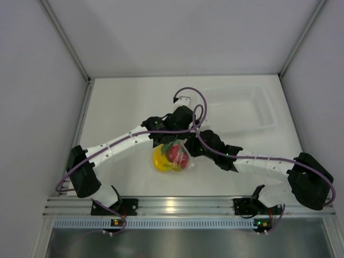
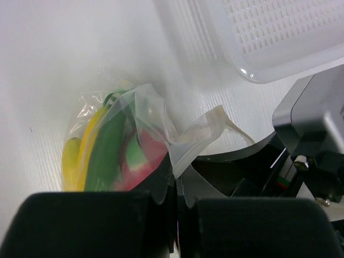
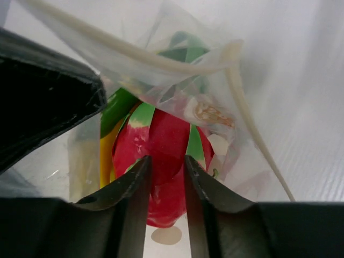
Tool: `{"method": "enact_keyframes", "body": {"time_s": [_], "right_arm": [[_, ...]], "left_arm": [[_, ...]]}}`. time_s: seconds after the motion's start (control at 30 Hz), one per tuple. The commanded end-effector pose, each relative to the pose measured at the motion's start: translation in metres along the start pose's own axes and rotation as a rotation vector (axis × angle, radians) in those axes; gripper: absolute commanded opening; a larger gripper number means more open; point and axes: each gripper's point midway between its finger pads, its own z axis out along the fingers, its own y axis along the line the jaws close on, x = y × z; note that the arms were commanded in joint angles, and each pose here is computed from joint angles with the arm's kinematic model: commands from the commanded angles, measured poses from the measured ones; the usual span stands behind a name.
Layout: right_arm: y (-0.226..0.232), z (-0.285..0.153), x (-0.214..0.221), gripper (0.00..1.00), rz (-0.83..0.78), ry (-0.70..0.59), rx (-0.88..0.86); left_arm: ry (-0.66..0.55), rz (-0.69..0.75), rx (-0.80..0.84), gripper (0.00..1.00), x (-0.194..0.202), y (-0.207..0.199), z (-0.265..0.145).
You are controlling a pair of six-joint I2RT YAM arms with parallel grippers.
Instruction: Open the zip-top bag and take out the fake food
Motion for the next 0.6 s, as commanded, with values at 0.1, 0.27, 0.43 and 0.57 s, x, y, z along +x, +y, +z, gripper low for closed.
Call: {"method": "enact_keyframes", "body": {"time_s": [0.1, 0.27, 0.43, 0.57], "right_arm": [[0.053, -0.017, -0.019, 0.45, -0.036, -0.015, -0.191], [0.049, -0.013, -0.011, 0.73, 0.002, -0.008, -0.151], [0.046, 0.009, 0.007, 0.98, 0.055, 0.046, -0.086], [0.054, 0.024, 0.020, 0.97, 0.086, 0.082, -0.073]], "left_arm": [[-0.062, -0.032, 0.032, 0.00, -0.016, -0.010, -0.003], [-0.081, -0.056, 0.053, 0.00, -0.019, -0.011, -0.007], [-0.097, -0.083, 0.065, 0.00, -0.019, -0.012, -0.008], [-0.117, -0.099, 0.056, 0.00, -0.019, -0.007, -0.010]]}}
